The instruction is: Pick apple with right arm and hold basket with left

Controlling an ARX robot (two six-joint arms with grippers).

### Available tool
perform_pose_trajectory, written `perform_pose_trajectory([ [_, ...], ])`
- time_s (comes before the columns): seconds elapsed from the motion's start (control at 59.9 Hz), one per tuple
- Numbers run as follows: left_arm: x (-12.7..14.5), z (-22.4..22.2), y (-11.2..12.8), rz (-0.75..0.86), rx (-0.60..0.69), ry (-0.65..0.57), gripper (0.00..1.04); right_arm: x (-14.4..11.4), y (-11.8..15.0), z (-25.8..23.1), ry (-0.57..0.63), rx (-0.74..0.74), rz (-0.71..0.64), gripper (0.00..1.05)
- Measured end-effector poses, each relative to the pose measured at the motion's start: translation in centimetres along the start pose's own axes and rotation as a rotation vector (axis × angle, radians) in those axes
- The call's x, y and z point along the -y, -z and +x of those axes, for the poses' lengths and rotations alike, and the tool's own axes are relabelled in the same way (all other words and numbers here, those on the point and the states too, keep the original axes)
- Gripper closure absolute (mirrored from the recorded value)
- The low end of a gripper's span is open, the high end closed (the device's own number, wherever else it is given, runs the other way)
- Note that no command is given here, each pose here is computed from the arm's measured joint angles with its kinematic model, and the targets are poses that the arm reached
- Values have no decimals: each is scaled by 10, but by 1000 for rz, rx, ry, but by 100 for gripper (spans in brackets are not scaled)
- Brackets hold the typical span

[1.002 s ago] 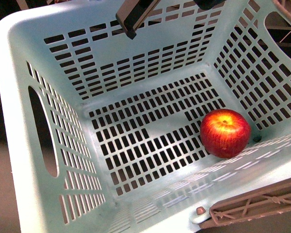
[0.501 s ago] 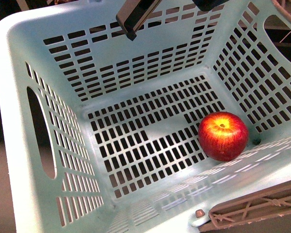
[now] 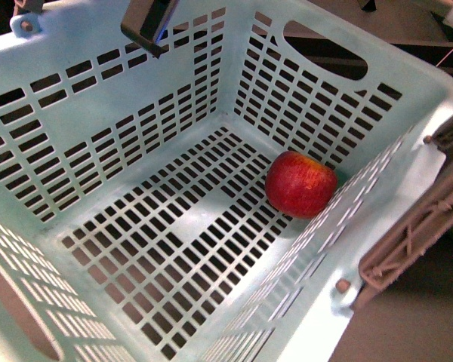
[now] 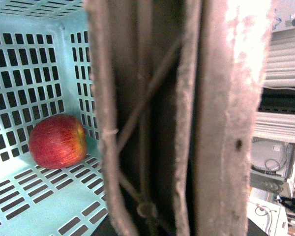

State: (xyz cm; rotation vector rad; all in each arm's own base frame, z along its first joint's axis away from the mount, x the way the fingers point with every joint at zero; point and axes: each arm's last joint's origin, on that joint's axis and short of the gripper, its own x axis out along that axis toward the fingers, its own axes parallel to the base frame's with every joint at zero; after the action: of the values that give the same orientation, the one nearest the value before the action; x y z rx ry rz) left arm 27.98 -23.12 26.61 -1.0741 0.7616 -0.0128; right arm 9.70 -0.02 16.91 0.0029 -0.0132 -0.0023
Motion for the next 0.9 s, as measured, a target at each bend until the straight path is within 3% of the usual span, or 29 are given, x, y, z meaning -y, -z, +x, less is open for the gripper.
perform_pose_trajectory([
  [0.301,-25,-4,-66,-219,169,6,90,0,0,0,0,0,0,9],
  [0.551,-76,1,-128,-357,375,-91,90,0,0,0,0,0,0,9],
  [0.902,-127,19,-148,-474,399,-165,90,0,0,0,0,0,0,9],
])
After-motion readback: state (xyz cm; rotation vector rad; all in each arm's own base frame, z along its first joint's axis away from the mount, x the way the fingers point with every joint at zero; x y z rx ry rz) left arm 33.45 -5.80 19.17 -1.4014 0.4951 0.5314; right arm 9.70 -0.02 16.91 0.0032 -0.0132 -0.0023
